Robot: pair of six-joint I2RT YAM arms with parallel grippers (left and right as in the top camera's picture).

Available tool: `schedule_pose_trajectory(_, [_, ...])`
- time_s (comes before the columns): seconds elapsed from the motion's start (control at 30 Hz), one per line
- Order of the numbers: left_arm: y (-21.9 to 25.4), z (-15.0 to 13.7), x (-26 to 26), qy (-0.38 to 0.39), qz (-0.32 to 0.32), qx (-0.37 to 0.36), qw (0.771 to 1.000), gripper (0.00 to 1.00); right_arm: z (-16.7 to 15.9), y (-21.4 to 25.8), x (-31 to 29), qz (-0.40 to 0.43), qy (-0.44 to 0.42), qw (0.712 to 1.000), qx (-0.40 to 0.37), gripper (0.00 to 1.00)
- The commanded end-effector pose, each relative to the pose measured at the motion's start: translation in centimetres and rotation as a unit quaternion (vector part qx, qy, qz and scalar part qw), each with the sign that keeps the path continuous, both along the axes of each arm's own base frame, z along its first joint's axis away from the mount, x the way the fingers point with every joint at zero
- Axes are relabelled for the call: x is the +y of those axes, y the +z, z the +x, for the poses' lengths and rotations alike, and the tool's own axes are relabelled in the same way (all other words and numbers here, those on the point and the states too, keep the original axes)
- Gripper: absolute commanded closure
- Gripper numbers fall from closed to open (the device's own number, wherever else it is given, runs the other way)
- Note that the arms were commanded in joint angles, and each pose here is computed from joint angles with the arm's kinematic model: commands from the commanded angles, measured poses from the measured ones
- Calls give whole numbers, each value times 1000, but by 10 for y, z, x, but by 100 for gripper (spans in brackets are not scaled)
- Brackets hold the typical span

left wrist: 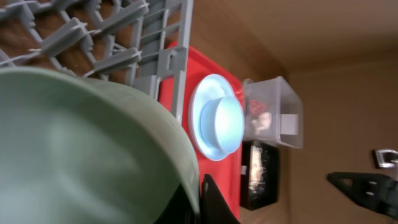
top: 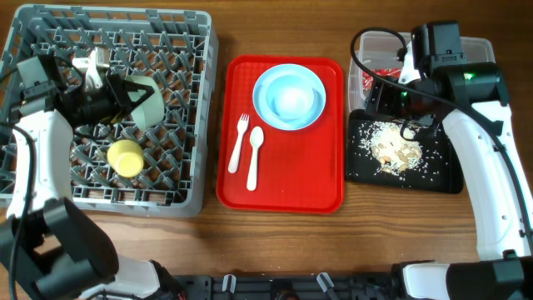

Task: Sort waste into correct bins and load items into the dishwasher rack
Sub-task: 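Lower the green mug into the rack and open the left gripper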

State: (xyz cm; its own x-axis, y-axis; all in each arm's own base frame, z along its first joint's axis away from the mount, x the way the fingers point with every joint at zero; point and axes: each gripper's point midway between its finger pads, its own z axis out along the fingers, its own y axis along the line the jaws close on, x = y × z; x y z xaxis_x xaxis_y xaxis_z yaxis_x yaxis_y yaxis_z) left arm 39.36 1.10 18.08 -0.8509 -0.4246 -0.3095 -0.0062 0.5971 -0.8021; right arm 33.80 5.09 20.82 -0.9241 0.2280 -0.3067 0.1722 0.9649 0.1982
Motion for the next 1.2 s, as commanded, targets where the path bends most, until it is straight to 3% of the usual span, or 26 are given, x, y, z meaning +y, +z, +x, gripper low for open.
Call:
schedule_pose_trajectory(0.0, [-5, 6, 6, -13, -50, -18, 999, 96, -1, 7, -4, -9, 1, 1000, -12, 29])
schedule_pose_trajectory(0.13, [13, 11, 1, -43, -130, -66, 988, 96, -2, 7, -4, -9, 1, 1000, -11, 29])
schedule_pose_trajectory(0.23, [26, 13, -2, -64, -156, -103, 980, 96, -2, 7, -4, -9, 1, 1000, -9, 29])
schedule_pose_trajectory(0.57, [17, 25, 16, -45, -100, -127, 986, 96, -6, 5, -4, -10, 1, 1000, -1, 30])
schedule_pose_trajectory(1.17, [0, 27, 24, -32, -109, -105, 988, 96, -5, 6, -4, -11, 2, 1000, -4, 30])
